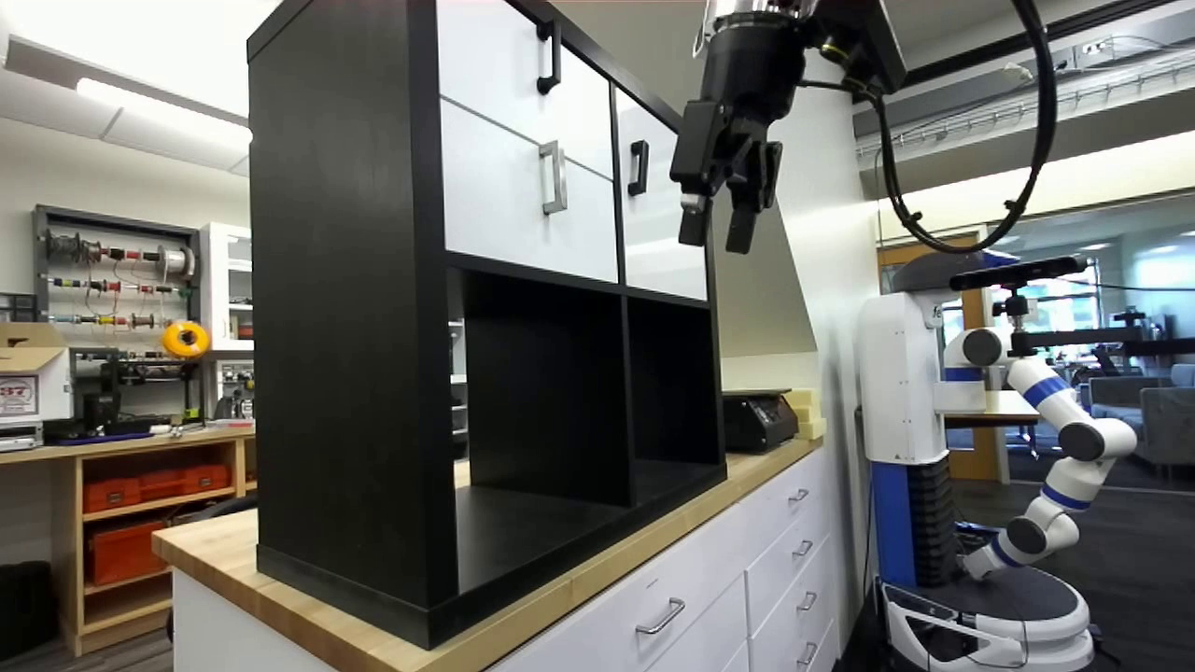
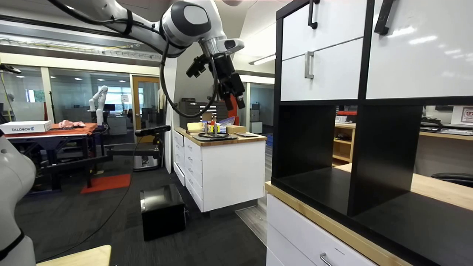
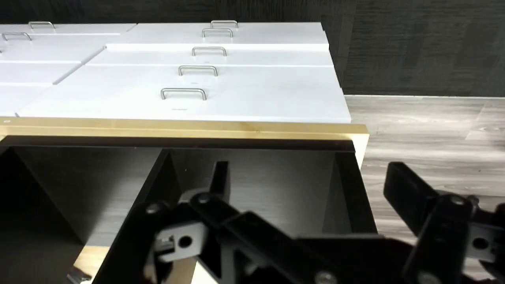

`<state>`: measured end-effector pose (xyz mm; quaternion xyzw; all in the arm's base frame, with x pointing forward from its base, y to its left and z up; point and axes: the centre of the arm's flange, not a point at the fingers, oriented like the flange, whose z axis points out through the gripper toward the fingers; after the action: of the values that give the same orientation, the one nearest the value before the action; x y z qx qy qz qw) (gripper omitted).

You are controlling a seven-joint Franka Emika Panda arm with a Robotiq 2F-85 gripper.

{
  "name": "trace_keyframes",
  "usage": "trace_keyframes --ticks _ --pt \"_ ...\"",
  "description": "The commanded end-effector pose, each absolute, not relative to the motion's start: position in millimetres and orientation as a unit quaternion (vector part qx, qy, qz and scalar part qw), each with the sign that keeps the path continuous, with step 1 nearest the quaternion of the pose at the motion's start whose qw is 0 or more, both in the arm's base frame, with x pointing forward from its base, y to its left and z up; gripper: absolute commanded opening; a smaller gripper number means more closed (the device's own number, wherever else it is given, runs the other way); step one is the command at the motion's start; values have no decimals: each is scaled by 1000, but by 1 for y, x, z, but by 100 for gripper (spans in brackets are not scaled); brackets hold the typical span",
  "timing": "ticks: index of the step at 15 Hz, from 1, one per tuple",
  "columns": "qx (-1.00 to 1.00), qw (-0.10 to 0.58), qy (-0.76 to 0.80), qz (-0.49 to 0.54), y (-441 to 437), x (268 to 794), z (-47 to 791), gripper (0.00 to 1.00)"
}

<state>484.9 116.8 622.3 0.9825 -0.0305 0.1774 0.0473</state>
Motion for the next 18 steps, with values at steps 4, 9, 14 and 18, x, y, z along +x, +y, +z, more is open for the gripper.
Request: trace_keyframes --ticks 4,9,14,18 --pt "966 32 -26 255 96 517 652 100" --pt "953 25 -16 302 88 527 665 100" --pt "944 32 -10 327 84 527 673 100" --pt "948 25 -18 316 87 523 668 100"
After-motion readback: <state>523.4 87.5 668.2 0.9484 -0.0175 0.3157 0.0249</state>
